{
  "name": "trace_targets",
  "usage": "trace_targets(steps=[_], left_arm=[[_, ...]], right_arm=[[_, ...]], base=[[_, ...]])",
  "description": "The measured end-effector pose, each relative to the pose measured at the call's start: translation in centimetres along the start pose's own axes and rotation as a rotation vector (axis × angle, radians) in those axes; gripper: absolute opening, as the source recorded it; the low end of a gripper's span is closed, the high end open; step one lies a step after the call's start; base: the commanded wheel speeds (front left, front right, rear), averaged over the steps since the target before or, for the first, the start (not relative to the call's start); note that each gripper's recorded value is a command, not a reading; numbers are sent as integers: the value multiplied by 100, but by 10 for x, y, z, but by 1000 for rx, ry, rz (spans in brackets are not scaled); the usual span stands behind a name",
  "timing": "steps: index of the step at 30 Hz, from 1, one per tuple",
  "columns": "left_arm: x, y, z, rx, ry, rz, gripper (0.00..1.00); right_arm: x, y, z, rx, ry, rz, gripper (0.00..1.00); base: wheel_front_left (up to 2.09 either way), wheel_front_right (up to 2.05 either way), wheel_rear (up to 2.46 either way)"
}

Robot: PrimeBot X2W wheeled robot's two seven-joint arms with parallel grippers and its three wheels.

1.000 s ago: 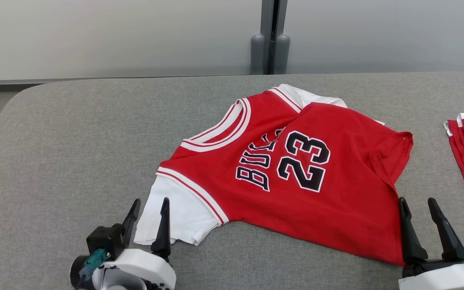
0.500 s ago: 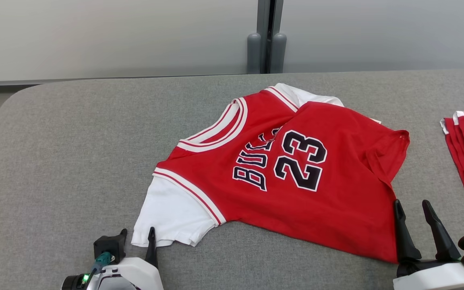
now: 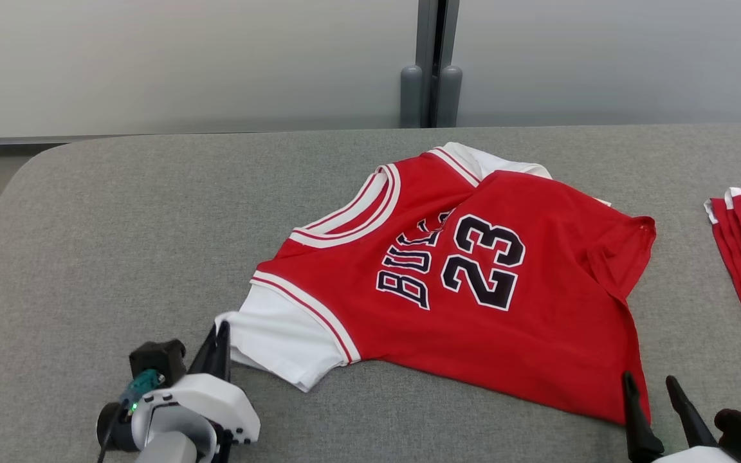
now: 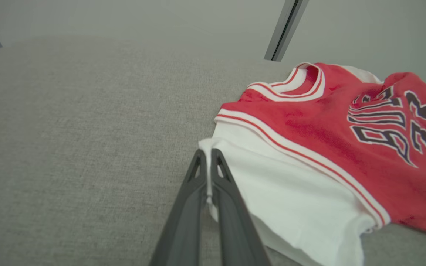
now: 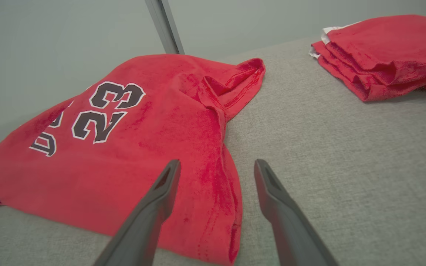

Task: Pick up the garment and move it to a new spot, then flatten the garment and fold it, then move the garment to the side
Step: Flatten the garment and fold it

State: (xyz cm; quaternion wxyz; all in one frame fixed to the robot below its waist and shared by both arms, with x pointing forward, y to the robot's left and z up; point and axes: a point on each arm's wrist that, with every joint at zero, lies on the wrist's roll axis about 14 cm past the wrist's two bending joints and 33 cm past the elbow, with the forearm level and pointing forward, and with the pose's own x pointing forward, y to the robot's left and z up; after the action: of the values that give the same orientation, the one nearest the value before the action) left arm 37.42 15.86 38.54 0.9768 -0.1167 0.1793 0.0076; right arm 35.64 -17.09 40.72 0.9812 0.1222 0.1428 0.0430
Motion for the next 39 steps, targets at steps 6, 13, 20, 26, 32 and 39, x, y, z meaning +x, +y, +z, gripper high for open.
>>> trace_targets(steps=[6, 13, 20, 26, 32, 39], left_arm=[[4, -6, 83, -63, -266, -21, 0], [-11, -10, 102, -70, -349, -42, 0], [-17, -15, 96, -70, -340, -56, 0], [-20, -15, 93, -77, -335, -56, 0], [-21, -13, 94, -80, -337, -50, 0], [-23, -9, 103, -116, -366, -38, 0]], right_arm=[[-9, 8, -28, 78, 103, -6, 100], [-18, 19, -55, 149, 231, 4, 100], [-19, 27, -60, 208, 269, 18, 100], [-19, 42, -70, 233, 338, 60, 0], [-13, 45, -61, 239, 310, 82, 0], [1, 40, -14, 180, 139, 119, 0]], base=[[0, 0, 0], [0, 0, 0], [0, 0, 0], [0, 0, 0], [0, 0, 0], [0, 0, 0]])
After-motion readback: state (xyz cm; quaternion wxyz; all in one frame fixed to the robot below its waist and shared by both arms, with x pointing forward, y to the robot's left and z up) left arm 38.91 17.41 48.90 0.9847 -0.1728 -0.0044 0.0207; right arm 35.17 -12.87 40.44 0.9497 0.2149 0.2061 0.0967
